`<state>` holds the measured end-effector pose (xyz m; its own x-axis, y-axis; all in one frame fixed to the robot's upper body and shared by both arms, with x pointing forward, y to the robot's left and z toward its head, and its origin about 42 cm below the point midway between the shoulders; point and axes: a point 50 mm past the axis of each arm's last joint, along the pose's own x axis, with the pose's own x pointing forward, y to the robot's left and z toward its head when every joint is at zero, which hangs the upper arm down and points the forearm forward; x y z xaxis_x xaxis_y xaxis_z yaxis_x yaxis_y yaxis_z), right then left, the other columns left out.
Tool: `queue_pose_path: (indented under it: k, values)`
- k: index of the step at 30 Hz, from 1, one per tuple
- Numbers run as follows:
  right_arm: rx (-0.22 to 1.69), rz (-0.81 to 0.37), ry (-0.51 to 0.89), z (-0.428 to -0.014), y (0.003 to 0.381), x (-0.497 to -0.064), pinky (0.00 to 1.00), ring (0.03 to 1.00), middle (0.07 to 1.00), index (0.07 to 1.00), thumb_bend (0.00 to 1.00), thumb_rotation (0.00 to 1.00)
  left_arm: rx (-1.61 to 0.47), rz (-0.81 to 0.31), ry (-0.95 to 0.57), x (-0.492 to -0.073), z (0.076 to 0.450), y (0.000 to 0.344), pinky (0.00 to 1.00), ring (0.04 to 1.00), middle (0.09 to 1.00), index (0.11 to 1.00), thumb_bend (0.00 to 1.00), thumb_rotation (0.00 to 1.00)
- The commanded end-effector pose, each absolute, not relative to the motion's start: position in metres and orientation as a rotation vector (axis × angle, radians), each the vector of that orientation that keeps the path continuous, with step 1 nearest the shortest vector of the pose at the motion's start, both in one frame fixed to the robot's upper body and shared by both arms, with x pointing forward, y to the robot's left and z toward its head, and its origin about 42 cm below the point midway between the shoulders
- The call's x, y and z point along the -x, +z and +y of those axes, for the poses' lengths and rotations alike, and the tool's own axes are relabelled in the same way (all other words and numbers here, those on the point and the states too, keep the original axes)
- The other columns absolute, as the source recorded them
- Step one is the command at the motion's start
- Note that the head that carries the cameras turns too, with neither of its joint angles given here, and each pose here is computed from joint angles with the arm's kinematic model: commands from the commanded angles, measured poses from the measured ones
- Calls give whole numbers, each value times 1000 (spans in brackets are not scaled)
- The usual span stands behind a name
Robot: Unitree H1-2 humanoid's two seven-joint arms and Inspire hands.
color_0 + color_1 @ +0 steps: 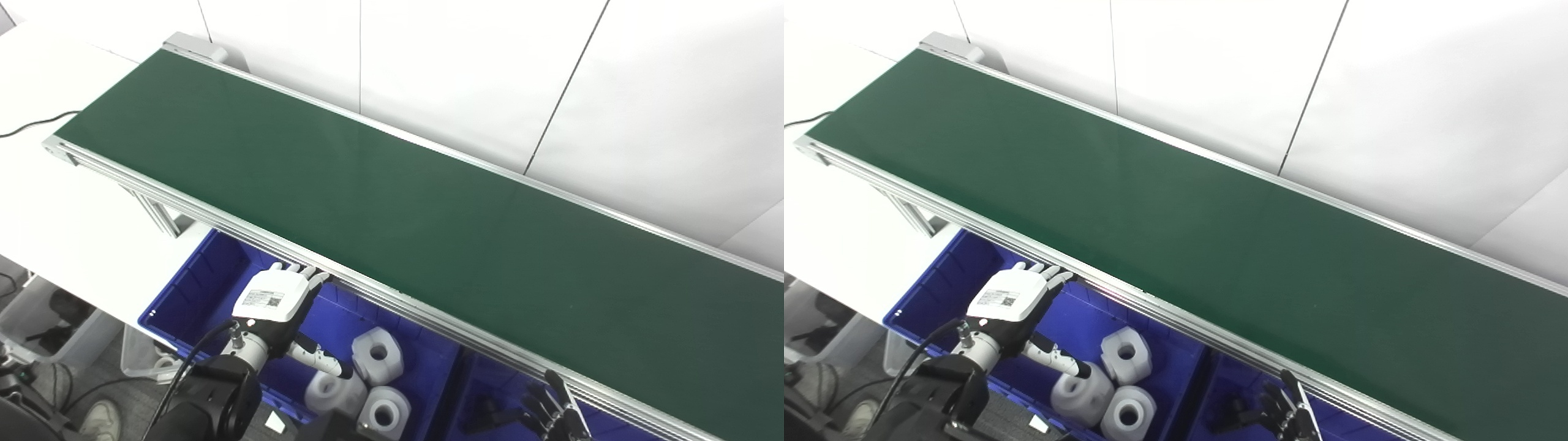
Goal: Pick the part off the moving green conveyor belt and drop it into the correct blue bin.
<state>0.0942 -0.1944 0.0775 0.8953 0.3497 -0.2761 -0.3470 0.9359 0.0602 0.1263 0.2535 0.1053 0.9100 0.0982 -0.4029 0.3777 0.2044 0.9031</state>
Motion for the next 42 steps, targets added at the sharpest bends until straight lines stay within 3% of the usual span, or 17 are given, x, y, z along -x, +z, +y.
queue_pose_path:
  k: [1, 5, 8, 12, 18, 20, 23, 25, 28, 31, 34, 37, 42]
  values:
    - [-14, 258, 375, -194, 87, -96, 860, 887, 896, 965, 847, 1000, -1335, 316, -177, -124, 247, 128, 995, 949, 960, 932, 1000, 678]
    - [-13, 260, 374, -192, 88, -95, 859, 886, 896, 965, 852, 1000, -1169, 188, -174, -117, 238, 161, 930, 887, 902, 895, 1000, 623]
    - [-13, 266, 376, -189, 89, -94, 854, 884, 895, 962, 869, 1000, -1042, 84, -190, -111, 231, 188, 734, 743, 789, 837, 1000, 651]
    - [-16, 262, 381, -182, 91, -94, 847, 883, 891, 959, 847, 1000, -857, -15, -292, -108, 220, 225, 620, 729, 807, 846, 1000, 690]
    - [-14, 261, 390, -163, 95, -95, 869, 896, 898, 958, 824, 1000, -632, -204, -429, -118, 218, 241, 683, 781, 830, 851, 1000, 639]
    - [5, 253, 394, -155, 95, -96, 890, 908, 905, 963, 815, 1000, -588, -233, -437, -118, 218, 243, 704, 790, 827, 842, 1000, 596]
    - [-2, 248, 398, -140, 94, -98, 904, 921, 912, 968, 804, 1000, -561, -221, -426, -115, 212, 241, 704, 798, 835, 841, 1000, 618]
    - [-16, 250, 397, -128, 93, -100, 898, 931, 921, 970, 809, 1000, -547, -192, -397, -112, 211, 239, 689, 787, 826, 832, 973, 634]
    - [-17, 247, 383, -110, 94, -103, 889, 927, 917, 963, 811, 1000, -495, -147, -306, -113, 207, 197, 660, 772, 818, 819, 930, 619]
    - [25, 223, 375, -93, 95, -107, 903, 922, 912, 953, 818, 1000, -469, -118, -250, -111, 205, 140, 795, 856, 871, 858, 812, 634]
    - [62, 203, 367, -82, 93, -110, 928, 935, 921, 956, 829, 1000, -474, -100, -252, -118, 211, 106, 815, 881, 894, 877, 792, 658]
    - [86, 176, 342, -73, 91, -114, 925, 933, 938, 954, 819, 1000, -500, -67, -281, -130, 217, 85, 893, 942, 944, 927, 763, 729]
    - [75, 165, 323, -65, 89, -120, 918, 931, 952, 960, 803, 1000, -514, -21, -341, -139, 219, 72, 923, 973, 977, 969, 779, 766]
